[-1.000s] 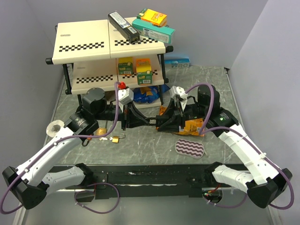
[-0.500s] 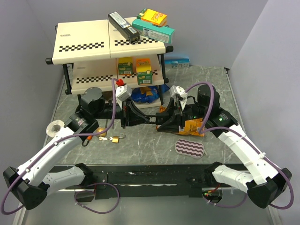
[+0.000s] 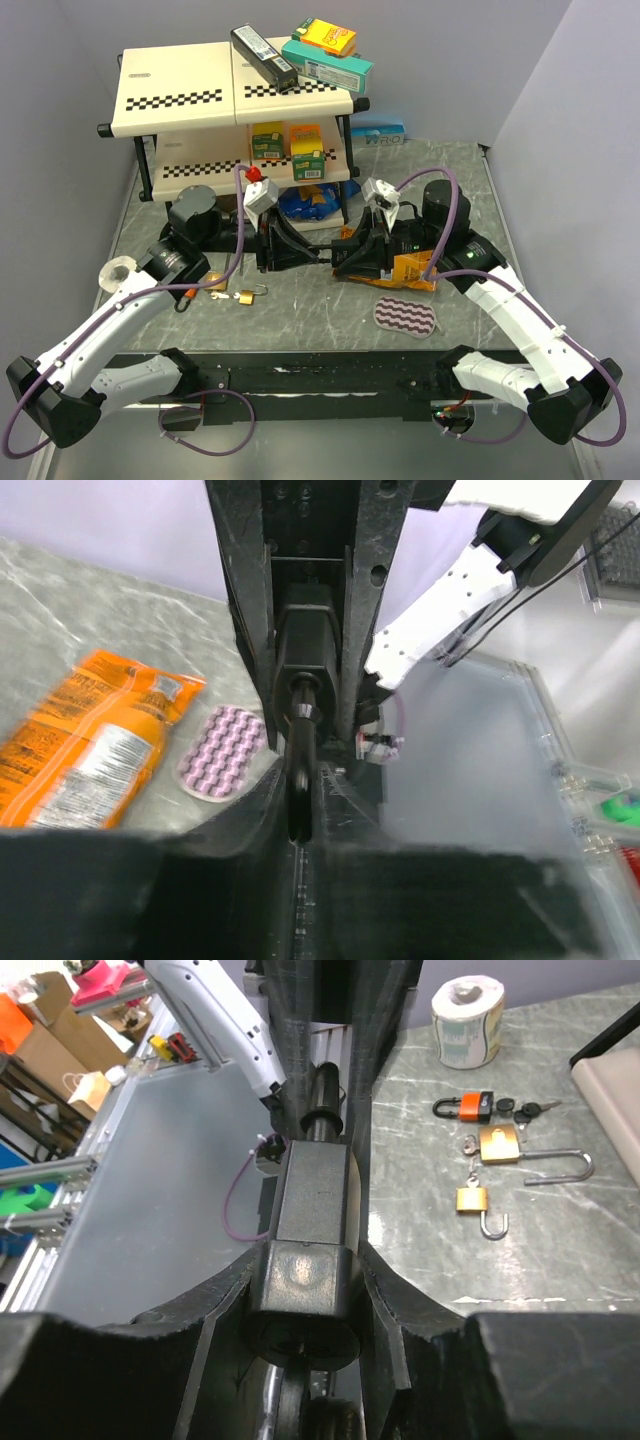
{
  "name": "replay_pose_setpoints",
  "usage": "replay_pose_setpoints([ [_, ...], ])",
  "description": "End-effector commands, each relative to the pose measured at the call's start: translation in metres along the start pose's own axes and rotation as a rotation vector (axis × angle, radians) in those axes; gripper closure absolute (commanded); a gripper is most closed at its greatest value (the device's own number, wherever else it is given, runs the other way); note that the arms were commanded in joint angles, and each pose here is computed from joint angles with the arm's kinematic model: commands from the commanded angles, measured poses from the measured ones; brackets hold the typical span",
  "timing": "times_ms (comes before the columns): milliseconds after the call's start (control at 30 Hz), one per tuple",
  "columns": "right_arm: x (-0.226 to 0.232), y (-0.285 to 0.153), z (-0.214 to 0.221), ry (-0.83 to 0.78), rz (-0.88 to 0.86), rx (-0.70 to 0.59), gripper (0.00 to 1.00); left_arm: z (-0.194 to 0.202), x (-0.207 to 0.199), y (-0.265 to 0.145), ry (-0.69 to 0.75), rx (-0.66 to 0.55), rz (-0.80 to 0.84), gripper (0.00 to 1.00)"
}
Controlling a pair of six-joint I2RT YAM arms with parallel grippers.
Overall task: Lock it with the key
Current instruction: Lock the lock.
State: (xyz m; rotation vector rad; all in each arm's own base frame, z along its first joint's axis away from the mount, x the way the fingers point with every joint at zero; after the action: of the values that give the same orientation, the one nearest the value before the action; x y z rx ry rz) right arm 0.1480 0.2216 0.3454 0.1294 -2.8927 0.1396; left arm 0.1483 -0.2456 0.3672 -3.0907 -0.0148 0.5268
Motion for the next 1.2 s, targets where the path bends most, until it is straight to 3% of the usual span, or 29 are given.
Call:
replay_pose_setpoints([
  [0,0.008,0.001,-0.015,-0.043,-0.039,-0.041,1.00,-0.020,-0.010,-0.006,0.164,-0.035,0.007,0.60],
  [67,0.008,0.000,-0.017,-0.043,-0.034,-0.046,1.00,-0.014,-0.009,-0.010,0.173,0.003,-0.003,0.44],
  [100,0.008,0.000,-0.016,-0.039,-0.034,-0.045,1.00,-0.013,-0.009,-0.011,0.175,0.012,-0.007,0.42],
  [400,0.012,-0.001,-0.014,-0.065,-0.057,-0.036,1.00,-0.003,-0.011,-0.016,0.156,0.034,-0.010,0.44],
  [733,0.013,-0.001,-0.017,-0.074,-0.054,-0.044,1.00,-0.007,-0.007,-0.008,0.126,0.044,0.032,0.70],
  [933,0.012,0.000,-0.016,-0.072,-0.050,-0.048,1.00,-0.009,-0.011,-0.003,0.108,0.038,0.078,0.91],
  [1067,0.010,0.002,-0.016,-0.079,-0.051,-0.046,1.00,-0.006,-0.015,0.003,0.090,0.045,0.112,0.99],
  [1167,0.011,0.004,-0.015,-0.084,-0.055,-0.042,1.00,-0.005,-0.018,0.008,0.081,0.043,0.132,0.99],
])
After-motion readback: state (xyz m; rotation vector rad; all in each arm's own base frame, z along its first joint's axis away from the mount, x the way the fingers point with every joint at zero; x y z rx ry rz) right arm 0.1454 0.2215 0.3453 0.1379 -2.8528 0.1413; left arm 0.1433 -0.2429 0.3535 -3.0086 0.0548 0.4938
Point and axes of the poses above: each gripper's point midway between its finger pads, its own y axis out along the fingers, its own x axis along the line the jaws close on, z = x × y, the point moved 5 cm from there along -y, back along the fingers, and after that the axes turned 1 degree about -y, right-handed, at the moved point
